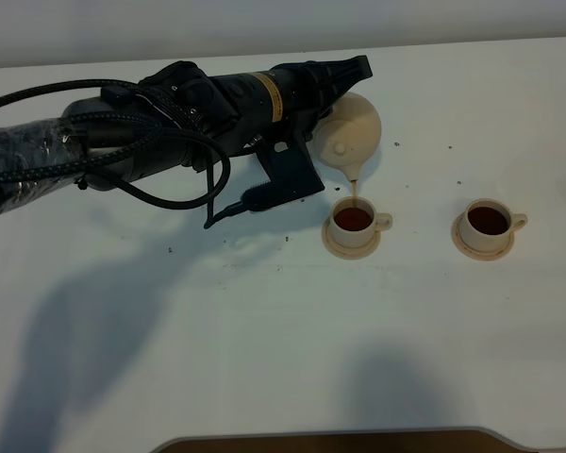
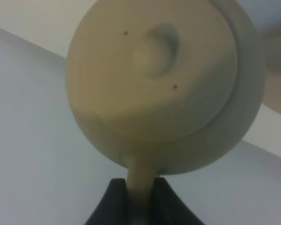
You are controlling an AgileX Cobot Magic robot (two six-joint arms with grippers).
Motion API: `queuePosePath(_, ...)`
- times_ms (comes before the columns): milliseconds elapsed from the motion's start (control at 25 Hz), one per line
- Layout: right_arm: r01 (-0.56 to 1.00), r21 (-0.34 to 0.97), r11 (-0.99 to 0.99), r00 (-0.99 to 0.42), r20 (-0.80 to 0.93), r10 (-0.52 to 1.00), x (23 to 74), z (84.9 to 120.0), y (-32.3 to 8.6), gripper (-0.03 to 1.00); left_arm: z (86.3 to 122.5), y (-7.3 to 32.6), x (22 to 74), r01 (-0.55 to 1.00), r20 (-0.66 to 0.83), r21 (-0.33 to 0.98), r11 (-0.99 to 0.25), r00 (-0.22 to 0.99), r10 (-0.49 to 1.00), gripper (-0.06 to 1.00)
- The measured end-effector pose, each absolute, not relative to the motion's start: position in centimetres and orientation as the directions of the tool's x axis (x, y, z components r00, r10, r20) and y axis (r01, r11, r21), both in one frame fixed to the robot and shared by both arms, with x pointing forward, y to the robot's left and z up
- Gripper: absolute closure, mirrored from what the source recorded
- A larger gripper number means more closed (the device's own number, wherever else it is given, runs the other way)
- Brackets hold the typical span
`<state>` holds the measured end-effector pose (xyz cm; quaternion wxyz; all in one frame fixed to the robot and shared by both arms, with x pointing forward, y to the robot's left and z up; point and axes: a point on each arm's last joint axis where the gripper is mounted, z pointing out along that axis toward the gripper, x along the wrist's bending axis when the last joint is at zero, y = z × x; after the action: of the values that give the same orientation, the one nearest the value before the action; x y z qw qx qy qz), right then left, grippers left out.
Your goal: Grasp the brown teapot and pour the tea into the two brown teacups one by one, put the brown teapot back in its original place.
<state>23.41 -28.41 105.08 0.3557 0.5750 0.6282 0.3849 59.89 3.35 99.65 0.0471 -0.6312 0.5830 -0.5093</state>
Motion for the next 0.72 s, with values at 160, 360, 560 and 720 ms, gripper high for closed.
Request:
queuePosePath(160, 0.449, 0.893, 0.042, -0.086, -0.004, 0.996, 23.41, 105.08, -28.41, 0.56, 99.65, 3.35, 59.89, -0.687, 0.583, -0.658, -0.31, -0.204, -0.786, 0.84)
queuePosePath(360, 0.449, 0.893, 0.042, -0.086, -0.004, 0.996, 23.41, 105.08, -28.41, 0.56, 99.67, 3.34, 59.89, -0.68, 0.566, -0.674, -0.289, -0.224, -0.793, 0.84)
queuePosePath(560, 0.449, 0.893, 0.042, -0.086, -0.004, 0.996, 23.41, 105.08, -28.41, 0.56, 99.75, 3.27, 59.9, -0.673, 0.56, -0.685, -0.279, -0.242, -0.792, 0.84)
queuePosePath(720, 0.449, 0.893, 0.042, -0.086, -0.004, 0.996, 23.41, 105.08, -28.41, 0.56, 99.87, 3.19, 59.91, -0.668, 0.567, -0.689, -0.282, -0.253, -0.784, 0.84)
